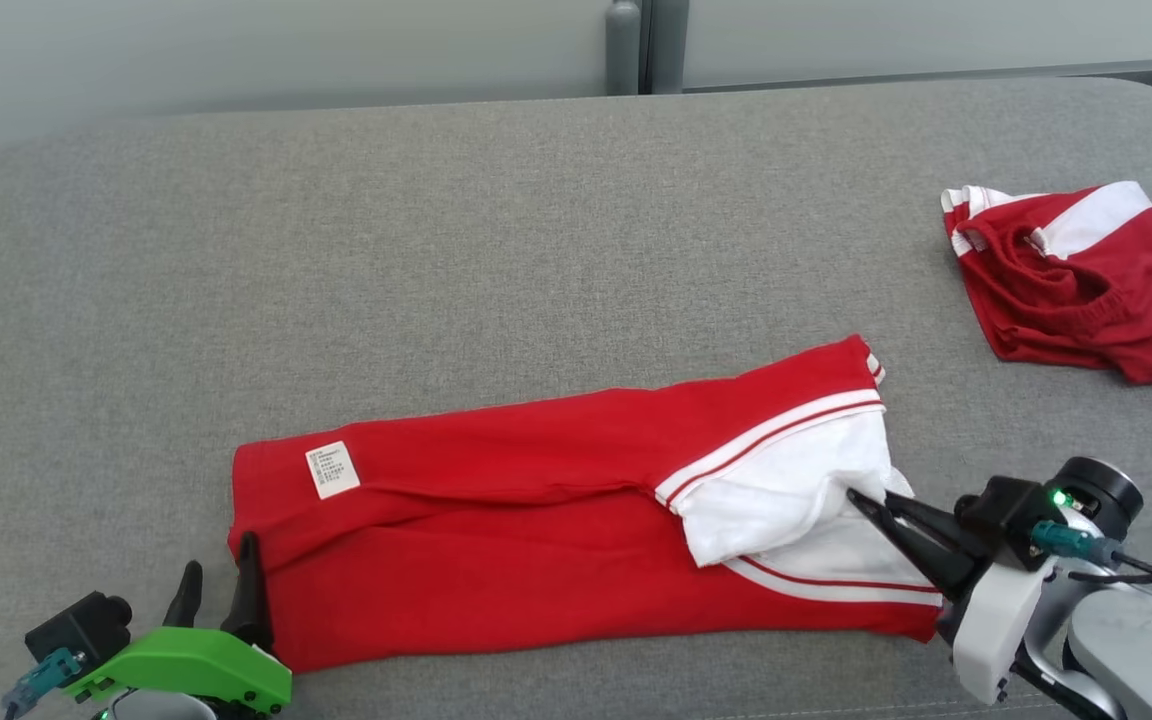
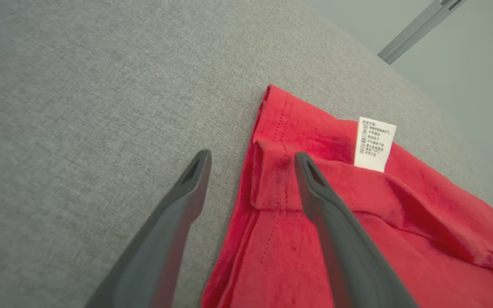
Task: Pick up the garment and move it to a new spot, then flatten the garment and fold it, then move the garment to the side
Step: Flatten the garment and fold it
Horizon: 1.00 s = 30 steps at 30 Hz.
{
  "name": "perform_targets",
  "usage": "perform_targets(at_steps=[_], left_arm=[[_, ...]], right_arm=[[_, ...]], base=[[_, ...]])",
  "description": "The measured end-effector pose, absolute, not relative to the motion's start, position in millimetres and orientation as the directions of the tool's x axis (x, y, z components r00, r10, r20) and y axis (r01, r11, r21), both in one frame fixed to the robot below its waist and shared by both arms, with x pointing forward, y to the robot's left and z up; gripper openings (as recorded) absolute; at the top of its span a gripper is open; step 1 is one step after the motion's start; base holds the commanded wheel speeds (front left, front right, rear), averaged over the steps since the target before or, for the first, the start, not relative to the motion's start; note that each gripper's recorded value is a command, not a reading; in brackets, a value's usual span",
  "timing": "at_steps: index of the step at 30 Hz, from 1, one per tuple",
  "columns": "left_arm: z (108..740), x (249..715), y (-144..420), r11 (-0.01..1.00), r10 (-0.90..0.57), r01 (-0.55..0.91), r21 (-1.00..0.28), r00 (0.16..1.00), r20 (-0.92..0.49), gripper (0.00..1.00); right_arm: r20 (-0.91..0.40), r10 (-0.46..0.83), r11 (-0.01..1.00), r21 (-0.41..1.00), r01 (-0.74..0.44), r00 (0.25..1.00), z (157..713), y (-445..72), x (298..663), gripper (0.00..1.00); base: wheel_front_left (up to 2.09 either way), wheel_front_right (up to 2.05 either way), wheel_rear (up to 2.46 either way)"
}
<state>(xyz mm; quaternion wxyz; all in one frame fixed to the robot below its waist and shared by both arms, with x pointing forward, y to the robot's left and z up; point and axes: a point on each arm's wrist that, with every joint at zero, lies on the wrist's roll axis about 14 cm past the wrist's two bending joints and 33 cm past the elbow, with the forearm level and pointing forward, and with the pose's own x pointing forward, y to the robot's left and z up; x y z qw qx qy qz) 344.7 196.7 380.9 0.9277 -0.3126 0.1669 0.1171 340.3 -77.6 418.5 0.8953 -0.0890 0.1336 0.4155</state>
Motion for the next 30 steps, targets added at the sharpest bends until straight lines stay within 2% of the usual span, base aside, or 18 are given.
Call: perform_targets(at_steps=[3,5,6,14,22,25,28,30], left_arm=[[381,341,202,0.781,0.126,-0.331,-0.529,0.914,-0.386,1.0],[383,341,204,0.783,0.128,-0.328,-0.528,0.916,-0.38,1.0],[384,341,205,0.782,0.132,-0.329,-0.529,0.917,-0.376,1.0],[398,346,211,0.783,0.144,-0.313,-0.538,0.932,-0.332,1.0],[418,354,210,0.796,0.139,-0.267,-0.544,0.954,-0.266,1.0],[427,357,214,0.803,0.144,-0.252,-0.541,0.961,-0.235,1.0],[437,360,216,0.8,0.156,-0.247,-0.546,0.966,-0.207,1.0],[442,362,216,0.8,0.157,-0.237,-0.552,0.969,-0.189,1.0]], right_arm=[[-0.355,0.721,0.616,-0.065,-0.785,0.595,407,-81,325,0.51],[-0.387,0.709,0.615,-0.071,-0.785,0.59,398,-87,319,0.97],[-0.401,0.704,0.611,-0.081,-0.788,0.587,395,-90,317,1.0],[-0.413,0.659,0.653,-0.101,-0.75,0.629,393,-106,317,1.0],[-0.363,0.565,0.792,-0.011,-0.61,0.741,403,-126,329,1.0],[-0.36,0.558,0.797,-0.02,-0.604,0.747,405,-130,330,1.0],[-0.401,0.558,0.764,-0.094,-0.638,0.727,400,-142,324,1.0],[-0.406,0.539,0.771,-0.114,-0.627,0.738,401,-152,327,1.0]], base=[[0.0,0.0,0.0],[0.0,0.0,0.0],[0.0,0.0,0.0],[0.0,0.0,0.0],[0.0,0.0,0.0],[0.0,0.0,0.0],[0.0,0.0,0.0],[0.0,0.0,0.0]])
